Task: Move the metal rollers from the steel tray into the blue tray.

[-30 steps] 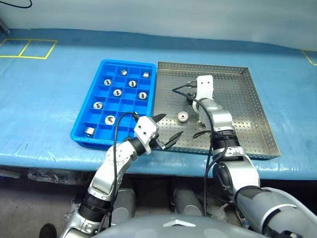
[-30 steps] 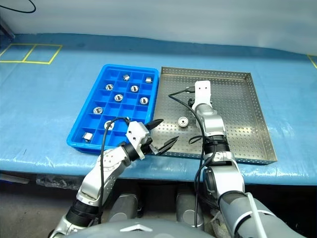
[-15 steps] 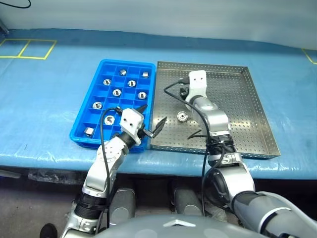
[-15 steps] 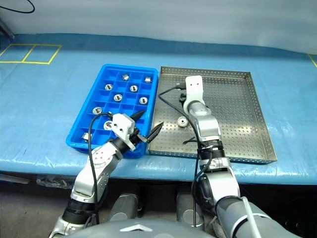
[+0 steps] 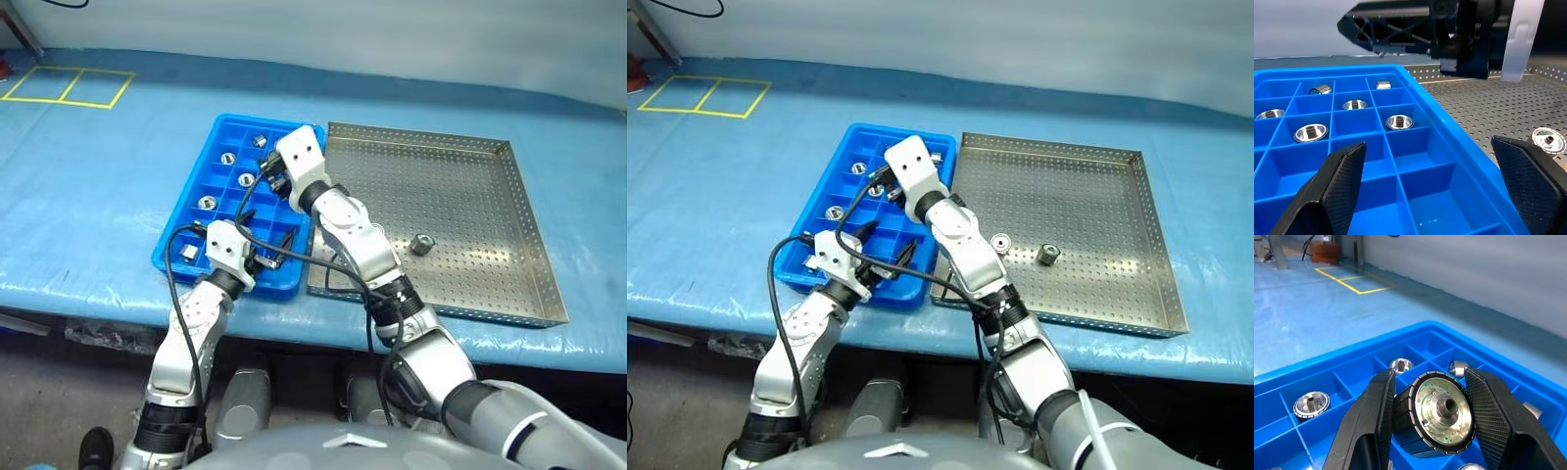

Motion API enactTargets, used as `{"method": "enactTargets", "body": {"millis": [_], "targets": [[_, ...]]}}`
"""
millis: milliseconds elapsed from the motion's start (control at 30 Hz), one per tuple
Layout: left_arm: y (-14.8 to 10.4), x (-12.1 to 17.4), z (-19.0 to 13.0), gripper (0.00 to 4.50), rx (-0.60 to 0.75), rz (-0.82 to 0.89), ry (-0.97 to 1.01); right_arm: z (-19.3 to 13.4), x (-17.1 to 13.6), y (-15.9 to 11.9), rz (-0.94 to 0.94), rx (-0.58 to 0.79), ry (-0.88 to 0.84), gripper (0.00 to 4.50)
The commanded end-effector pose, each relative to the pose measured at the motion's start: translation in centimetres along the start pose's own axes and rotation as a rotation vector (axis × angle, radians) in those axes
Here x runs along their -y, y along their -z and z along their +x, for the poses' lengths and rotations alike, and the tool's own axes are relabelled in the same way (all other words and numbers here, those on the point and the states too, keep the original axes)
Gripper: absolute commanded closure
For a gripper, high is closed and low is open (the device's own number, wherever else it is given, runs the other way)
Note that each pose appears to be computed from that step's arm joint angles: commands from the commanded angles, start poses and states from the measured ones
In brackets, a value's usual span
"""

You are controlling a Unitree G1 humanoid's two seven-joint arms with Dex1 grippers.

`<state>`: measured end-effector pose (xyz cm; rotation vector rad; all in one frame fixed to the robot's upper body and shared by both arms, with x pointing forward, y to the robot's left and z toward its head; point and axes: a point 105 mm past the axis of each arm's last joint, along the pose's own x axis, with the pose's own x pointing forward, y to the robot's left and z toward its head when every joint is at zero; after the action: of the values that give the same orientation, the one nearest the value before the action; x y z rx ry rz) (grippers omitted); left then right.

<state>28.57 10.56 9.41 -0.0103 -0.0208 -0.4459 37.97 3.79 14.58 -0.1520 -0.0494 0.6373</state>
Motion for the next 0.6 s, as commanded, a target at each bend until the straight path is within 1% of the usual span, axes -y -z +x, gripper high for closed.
{"method": "enactTargets", "body": {"millis": [33, 133, 267, 400, 500, 533, 600], "targets": [[-1.6, -0.2, -0.5, 0.00, 0.059, 0.014, -0.019, 0.4, -0.9, -0.2, 0.022, 0.026, -0.024, 2.60], [-1.5, -0.5, -0.9, 0.00, 0.054, 0.013, -0.036, 0.5, -1.7, 1.2, 0.054, -0.020, -0.049, 2.60], [-1.5, -0.7, -1.1, 0.00, 0.051, 0.013, -0.046, 0.2, -2.6, 2.5, 0.072, -0.062, -0.090, 2.60], [-1.5, -0.9, -1.4, 0.00, 0.046, 0.014, -0.060, -0.3, -3.7, 3.6, 0.162, -0.115, -0.168, 2.60], [-1.4, -1.0, -1.5, 0.00, 0.040, 0.016, -0.059, -0.5, -3.8, 3.8, 0.208, -0.134, -0.180, 1.57], [-1.4, -0.9, -1.5, 0.00, 0.039, 0.016, -0.057, -0.5, -3.6, 3.8, 0.206, -0.133, -0.170, 1.34], [-1.5, -0.7, -1.3, 0.00, 0.038, 0.015, -0.049, -0.5, -2.7, 3.6, 0.168, -0.124, -0.109, 0.65]]}}
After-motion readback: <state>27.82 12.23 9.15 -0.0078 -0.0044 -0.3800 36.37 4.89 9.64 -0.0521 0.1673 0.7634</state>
